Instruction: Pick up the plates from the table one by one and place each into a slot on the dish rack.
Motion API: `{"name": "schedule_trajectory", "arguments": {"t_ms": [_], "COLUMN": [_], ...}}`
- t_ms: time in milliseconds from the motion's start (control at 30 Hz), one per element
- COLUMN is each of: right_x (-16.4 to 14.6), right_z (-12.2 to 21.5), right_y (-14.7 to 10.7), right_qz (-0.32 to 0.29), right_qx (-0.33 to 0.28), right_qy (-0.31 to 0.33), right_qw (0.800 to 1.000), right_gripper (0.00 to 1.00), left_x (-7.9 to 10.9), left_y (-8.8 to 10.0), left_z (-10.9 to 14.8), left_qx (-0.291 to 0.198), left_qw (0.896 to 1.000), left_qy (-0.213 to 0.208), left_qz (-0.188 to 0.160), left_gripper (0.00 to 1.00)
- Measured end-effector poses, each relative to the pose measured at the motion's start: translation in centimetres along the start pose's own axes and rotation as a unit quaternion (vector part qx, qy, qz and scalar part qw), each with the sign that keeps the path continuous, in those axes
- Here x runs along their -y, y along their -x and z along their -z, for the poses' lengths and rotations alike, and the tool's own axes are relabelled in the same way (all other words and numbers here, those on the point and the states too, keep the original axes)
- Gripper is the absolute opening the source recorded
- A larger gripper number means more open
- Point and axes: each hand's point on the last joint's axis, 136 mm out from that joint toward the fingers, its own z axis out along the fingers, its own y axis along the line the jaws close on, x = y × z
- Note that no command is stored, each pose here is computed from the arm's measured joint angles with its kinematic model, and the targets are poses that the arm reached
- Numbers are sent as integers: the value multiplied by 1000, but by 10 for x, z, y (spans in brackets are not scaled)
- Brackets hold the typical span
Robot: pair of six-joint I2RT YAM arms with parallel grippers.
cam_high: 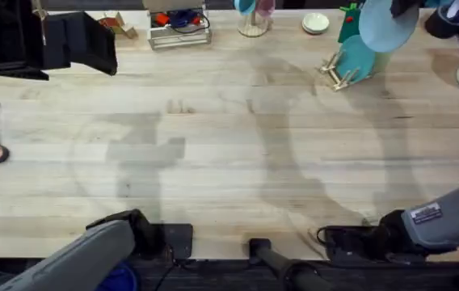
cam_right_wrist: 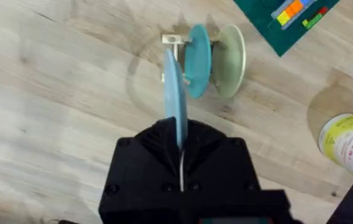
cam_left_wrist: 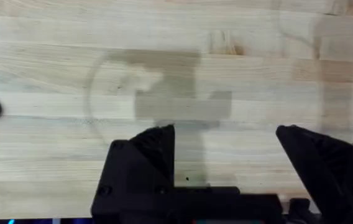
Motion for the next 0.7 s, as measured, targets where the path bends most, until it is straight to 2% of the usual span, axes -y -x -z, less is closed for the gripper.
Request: {"name": "schedule_trajectory", "arguments": {"t_ms": [467,700], "right_x": [12,12], "right_z": [-32,-33], "right_y": [2,1], "right_qz": [-2,0], "right_qx": [-24,-25], "right_qy": [8,8], "right_qw": [1000,1000], "right_gripper": [30,31], "left_x": [0,0], "left_y": [0,0], "left_z": [0,0], "left_qx": [0,0], "left_qw": [1000,1000], "left_qy": [0,0], "left_qz": [0,0], "left_gripper": [995,994]}}
